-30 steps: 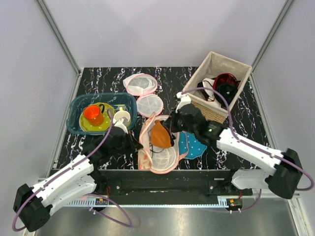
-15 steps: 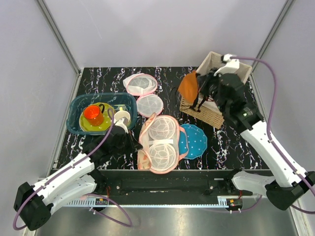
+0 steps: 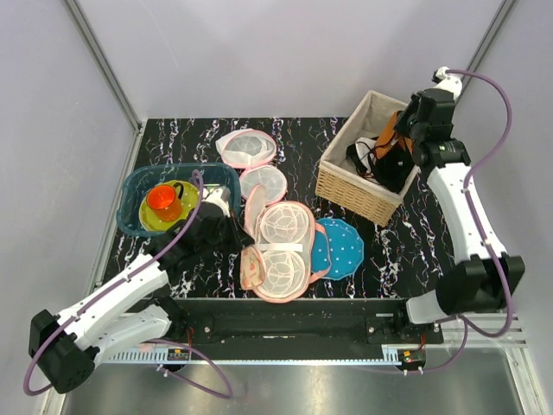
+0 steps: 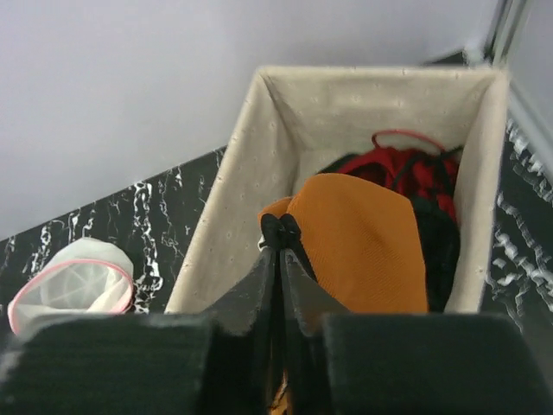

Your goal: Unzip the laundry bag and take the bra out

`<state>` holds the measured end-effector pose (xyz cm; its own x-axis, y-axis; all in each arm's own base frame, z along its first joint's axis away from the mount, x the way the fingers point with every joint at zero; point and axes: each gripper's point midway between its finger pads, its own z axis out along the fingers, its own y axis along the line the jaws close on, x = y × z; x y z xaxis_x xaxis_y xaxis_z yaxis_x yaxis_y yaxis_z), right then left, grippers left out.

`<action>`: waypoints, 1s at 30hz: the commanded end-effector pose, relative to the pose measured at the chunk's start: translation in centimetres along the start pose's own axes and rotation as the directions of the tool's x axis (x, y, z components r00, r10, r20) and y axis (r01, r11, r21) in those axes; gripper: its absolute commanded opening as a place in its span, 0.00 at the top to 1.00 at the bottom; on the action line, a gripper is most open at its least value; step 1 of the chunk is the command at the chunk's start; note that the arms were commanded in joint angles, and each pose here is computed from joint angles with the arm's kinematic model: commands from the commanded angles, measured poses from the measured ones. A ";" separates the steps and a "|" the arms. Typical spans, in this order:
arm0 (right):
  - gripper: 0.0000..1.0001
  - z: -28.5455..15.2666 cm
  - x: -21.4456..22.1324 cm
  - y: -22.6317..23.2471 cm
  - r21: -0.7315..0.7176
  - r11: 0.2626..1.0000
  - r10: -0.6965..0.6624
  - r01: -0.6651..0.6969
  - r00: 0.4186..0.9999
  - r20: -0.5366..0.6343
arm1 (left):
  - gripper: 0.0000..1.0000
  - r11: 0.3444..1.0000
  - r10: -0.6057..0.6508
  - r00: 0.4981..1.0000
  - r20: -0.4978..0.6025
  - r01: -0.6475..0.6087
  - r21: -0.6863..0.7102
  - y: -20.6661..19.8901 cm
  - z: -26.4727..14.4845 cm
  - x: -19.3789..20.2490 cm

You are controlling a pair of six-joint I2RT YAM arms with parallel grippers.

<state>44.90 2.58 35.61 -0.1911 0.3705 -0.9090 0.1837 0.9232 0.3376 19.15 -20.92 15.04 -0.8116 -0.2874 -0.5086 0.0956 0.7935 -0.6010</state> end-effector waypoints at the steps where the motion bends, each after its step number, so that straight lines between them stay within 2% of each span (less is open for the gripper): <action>1: 0.66 3.0 1.3 -2.0 0.027 0.999 0.028 -0.026 0.996 -0.090 | 1.00 0.998 0.066 0.995 0.074 -0.066 0.008 -1.9 -0.5 -3.2; 2: 0.35 3.9 1.3 -2.1 0.028 0.999 0.034 -0.031 0.992 -0.119 | 1.00 0.996 0.089 0.992 0.085 -0.091 0.017 -2.6 -1.0 -3.8; 3: 0.24 3.8 1.6 -2.1 0.025 0.999 0.036 -0.033 0.989 -0.146 | 1.00 0.995 0.102 0.990 0.102 -0.102 -0.007 -2.6 -1.0 -4.5; 4: 0.21 3.5 1.9 -1.7 0.002 0.999 0.037 -0.038 0.986 -0.161 | 1.00 0.993 0.115 0.986 0.123 -0.113 -0.030 -2.5 -1.2 -5.3; 5: 0.13 2.8 1.9 -1.5 -0.012 0.999 0.048 -0.051 0.986 -0.157 | 1.00 0.990 0.142 0.979 0.144 -0.139 -0.032 -3.2 -1.8 -6.5; 6: 0.11 2.3 1.6 -1.3 -0.023 0.998 0.060 -0.064 0.988 -0.144 | 1.00 0.988 0.153 0.976 0.153 -0.147 -0.050 -3.2 -1.7 -7.2; 7: 0.03 1.8 1.2 -1.1 -0.036 0.997 0.069 -0.074 0.990 -0.127 | 1.00 0.983 0.182 0.971 0.154 -0.176 -0.056 -3.5 -1.6 -7.7; 10: 0.00 -0.7 0.9 -1.0 -0.057 0.995 0.070 -0.077 0.991 -0.114 | 1.00 0.971 0.239 0.955 0.179 -0.232 -0.057 -5.4 -1.6 -10.6; 14: 0.00 -5.0 0.6 -0.4 -0.122 0.989 0.067 -0.080 0.992 -0.105 | 1.00 0.959 0.280 0.946 0.166 -0.268 -0.088 -5.9 -0.4 -13.0; 21: 0.00 -9.1 1.1 -2.0 -0.092 0.996 0.005 -0.014 0.995 -0.100 | 1.00 0.951 0.306 0.920 0.244 -0.287 -0.111 -7.6 -1.3 -18.3; 30: 0.00 -10.0 4.6 -1.6 -0.145 0.987 0.034 -0.064 0.979 -0.199 | 1.00 0.946 0.302 0.929 0.213 -0.264 -0.189 -4.9 0.4 -18.2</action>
<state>34.63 2.42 35.21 -0.2967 0.4084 -0.8633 0.0945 0.9121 0.3990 32.36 -20.55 26.95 -0.6364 -0.1460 -0.7574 0.2202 0.9067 -0.3598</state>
